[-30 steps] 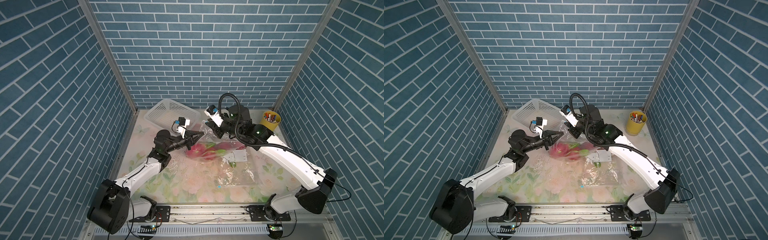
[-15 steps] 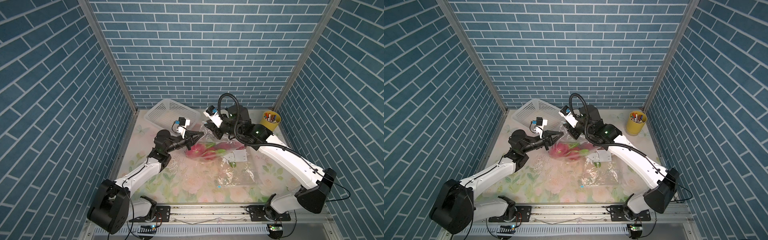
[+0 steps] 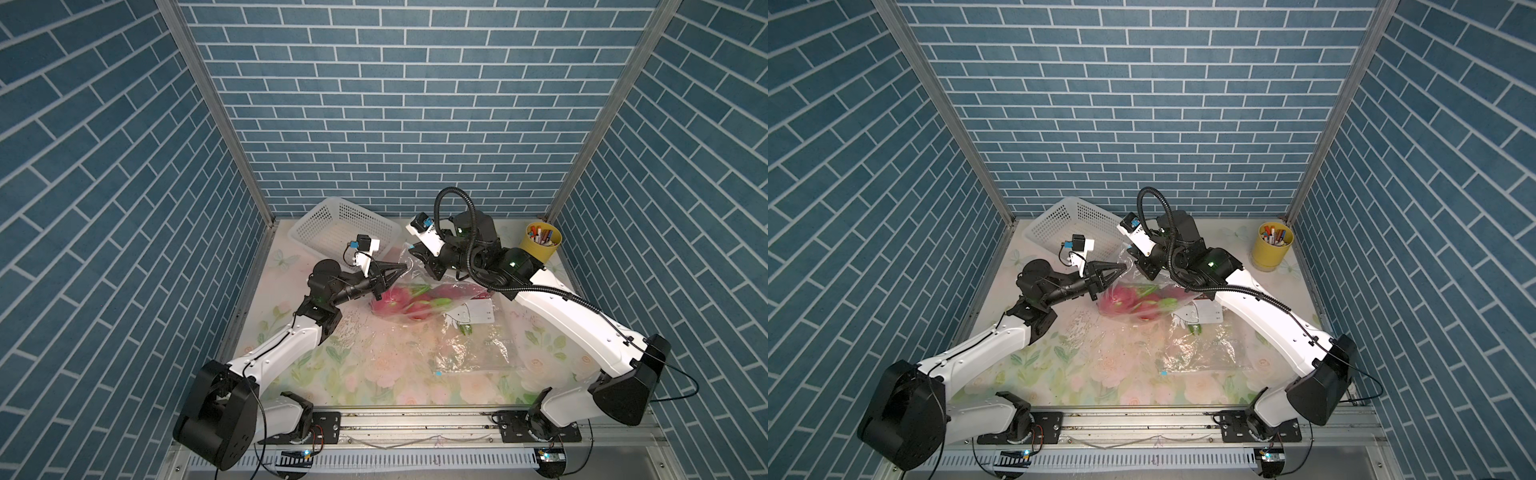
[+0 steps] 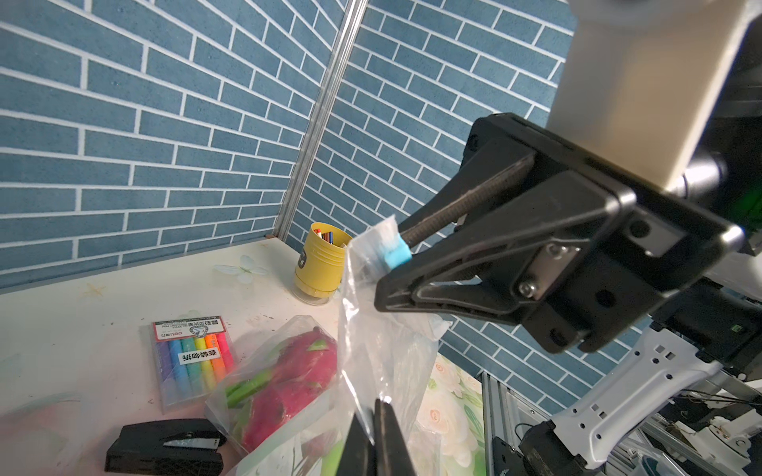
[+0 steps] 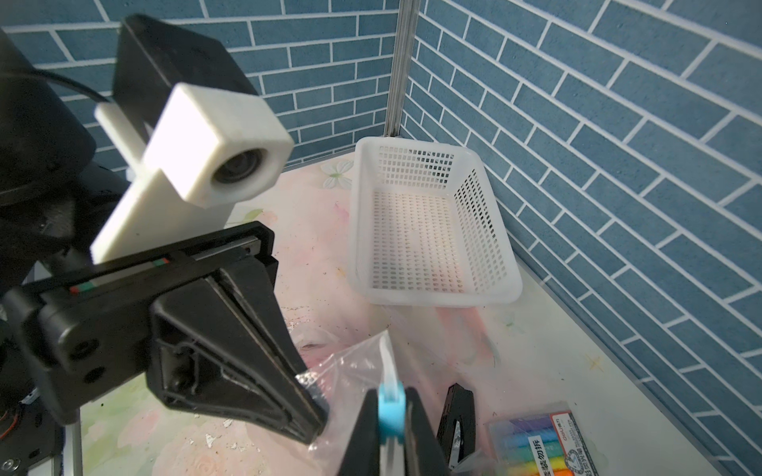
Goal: Open the zip-top bag and take out the dragon fruit
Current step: Pick up the zipper food storage bag at the center of the board.
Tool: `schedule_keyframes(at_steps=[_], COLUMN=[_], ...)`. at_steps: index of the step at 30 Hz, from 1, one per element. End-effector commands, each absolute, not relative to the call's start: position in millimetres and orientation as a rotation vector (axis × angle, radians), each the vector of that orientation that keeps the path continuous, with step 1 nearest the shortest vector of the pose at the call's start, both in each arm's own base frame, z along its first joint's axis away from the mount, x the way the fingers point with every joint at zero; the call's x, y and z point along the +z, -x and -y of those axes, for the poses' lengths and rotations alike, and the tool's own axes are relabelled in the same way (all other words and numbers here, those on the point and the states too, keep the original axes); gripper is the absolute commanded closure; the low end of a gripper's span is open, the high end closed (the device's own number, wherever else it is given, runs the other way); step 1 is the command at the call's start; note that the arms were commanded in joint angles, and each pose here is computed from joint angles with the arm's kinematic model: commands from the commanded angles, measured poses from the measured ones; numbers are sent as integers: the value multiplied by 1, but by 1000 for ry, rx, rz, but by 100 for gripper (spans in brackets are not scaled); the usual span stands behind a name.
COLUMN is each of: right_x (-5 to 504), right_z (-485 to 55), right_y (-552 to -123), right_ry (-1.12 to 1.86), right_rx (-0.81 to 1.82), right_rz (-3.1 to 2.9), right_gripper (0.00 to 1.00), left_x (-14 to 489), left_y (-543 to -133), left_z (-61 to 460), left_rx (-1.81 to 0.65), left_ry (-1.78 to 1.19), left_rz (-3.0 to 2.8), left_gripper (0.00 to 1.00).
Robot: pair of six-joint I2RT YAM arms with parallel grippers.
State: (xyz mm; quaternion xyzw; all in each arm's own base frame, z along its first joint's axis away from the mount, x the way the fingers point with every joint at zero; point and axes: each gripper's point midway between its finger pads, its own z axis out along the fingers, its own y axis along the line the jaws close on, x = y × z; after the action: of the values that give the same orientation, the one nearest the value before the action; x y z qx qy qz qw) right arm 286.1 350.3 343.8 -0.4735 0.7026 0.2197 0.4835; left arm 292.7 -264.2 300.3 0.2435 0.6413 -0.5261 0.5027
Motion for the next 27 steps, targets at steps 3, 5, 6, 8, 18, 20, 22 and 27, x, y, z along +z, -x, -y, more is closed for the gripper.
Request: schedule_keyframes(at_steps=[3, 5, 6, 8, 18, 20, 22, 27], right_x=[360, 359, 358, 356, 351, 352, 353, 352], right_z=[-348, -347, -347, -345, -341, -340, -339, -338], right_y=[-281, -280, -279, -278, -269, -268, -267, -266], right_ry=[1144, 1150, 1156, 1164, 1183, 1183, 1182, 1180], right_rx=[561, 558, 554, 550, 570, 575, 577, 574], right_rz=[-1675, -1676, -1679, -1684, -1688, -1684, -1679, -1680], right_gripper=[92, 92, 92, 92, 93, 93, 93, 94], left_x=[311, 313, 316, 328, 377, 375, 374, 370], left_y=[-290, -294, -296, -298, -299, -303, -305, -306], left_z=[264, 262, 260, 255, 262, 265, 268, 273], left_rx=[-1242, -1196, -1171, -1141, -1194, -1205, -1221, -1259], left_ry=[-610, -617, -609, -585, -643, -647, -654, -671], left_rz=[-1517, -1533, -1535, -1504, -1359, -1365, -1361, -1363], left_gripper=[87, 58, 40, 24, 31, 38, 46, 55])
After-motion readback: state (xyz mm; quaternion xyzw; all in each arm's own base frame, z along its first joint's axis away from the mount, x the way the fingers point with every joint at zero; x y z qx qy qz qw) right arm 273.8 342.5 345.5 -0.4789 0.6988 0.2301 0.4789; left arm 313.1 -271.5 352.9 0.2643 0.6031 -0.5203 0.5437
